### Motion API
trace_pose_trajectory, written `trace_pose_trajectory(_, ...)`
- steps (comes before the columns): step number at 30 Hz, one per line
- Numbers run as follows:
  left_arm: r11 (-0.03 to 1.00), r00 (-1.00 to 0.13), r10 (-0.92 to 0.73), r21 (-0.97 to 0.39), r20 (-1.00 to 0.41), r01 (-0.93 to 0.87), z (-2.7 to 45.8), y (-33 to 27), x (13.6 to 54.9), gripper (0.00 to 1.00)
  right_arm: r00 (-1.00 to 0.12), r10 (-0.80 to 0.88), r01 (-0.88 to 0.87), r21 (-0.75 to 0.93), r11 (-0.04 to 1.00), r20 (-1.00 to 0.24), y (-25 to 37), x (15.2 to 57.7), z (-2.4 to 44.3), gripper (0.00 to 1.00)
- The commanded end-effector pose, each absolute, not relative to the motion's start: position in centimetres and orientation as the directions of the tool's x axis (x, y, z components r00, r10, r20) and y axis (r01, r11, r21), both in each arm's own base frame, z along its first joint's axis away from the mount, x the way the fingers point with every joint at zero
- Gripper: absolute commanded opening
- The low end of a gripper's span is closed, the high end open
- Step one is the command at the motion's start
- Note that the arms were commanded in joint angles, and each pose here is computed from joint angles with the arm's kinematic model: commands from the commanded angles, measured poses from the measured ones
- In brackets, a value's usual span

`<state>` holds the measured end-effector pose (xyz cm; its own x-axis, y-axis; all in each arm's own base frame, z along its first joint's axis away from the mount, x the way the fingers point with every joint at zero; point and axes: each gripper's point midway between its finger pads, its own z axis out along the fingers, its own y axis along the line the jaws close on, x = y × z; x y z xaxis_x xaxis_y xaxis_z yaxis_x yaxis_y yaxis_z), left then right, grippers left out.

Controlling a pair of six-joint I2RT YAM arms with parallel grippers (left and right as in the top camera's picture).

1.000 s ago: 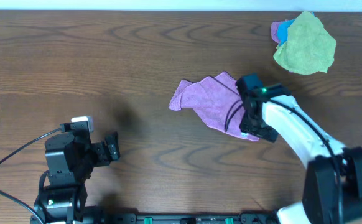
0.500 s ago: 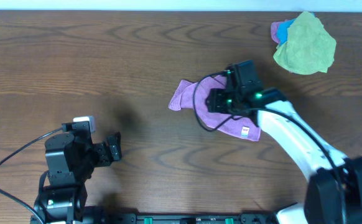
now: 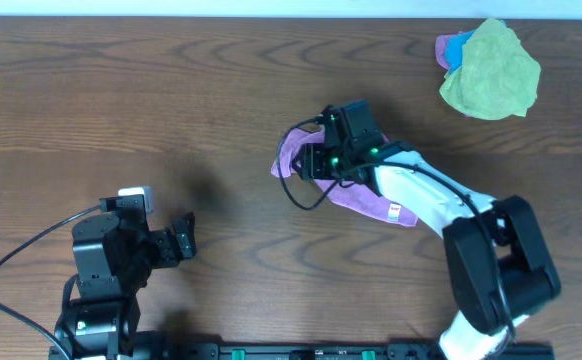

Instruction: Fold the cloth

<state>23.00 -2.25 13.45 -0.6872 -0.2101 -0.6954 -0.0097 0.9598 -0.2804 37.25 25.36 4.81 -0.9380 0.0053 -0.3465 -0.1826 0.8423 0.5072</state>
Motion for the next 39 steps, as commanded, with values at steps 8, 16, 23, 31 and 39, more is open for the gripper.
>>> trace_pose_trajectory(8, 0.957, -0.672, -0.217, -0.289, -0.708, -0.005, 14.4, -2.3, 23.3, 0.95, -0.931, -0.031, -0.230, 0.518, 0.824, -0.364, 29.1, 39.6, 5.0, 0.59)
trace_pose_trajectory(16, 0.958, -0.676, -0.217, -0.286, -0.704, -0.010, 14.3, -2.2, 23.2, 0.95, -0.940, -0.039, -0.221, 0.514, 0.829, -0.340, 29.2, 39.1, 4.0, 0.58)
trace_pose_trajectory(23, 0.959, -0.675, -0.217, -0.282, -0.705, -0.015, 14.3, -2.1, 23.2, 0.95, -0.945, -0.049, -0.219, 0.512, 0.830, -0.323, 29.6, 38.4, 3.8, 0.57)
trace_pose_trajectory(31, 0.959, -0.675, -0.217, -0.282, -0.705, -0.015, 14.3, -2.1, 23.2, 0.95, -0.941, -0.060, -0.226, 0.484, 0.845, -0.334, 29.9, 38.2, 3.5, 0.54)
trace_pose_trajectory(39, 0.959, -0.676, -0.217, -0.282, -0.705, -0.014, 14.3, -2.1, 23.2, 0.95, -0.951, -0.066, -0.210, 0.476, 0.854, -0.301, 29.8, 37.9, 1.7, 0.48)
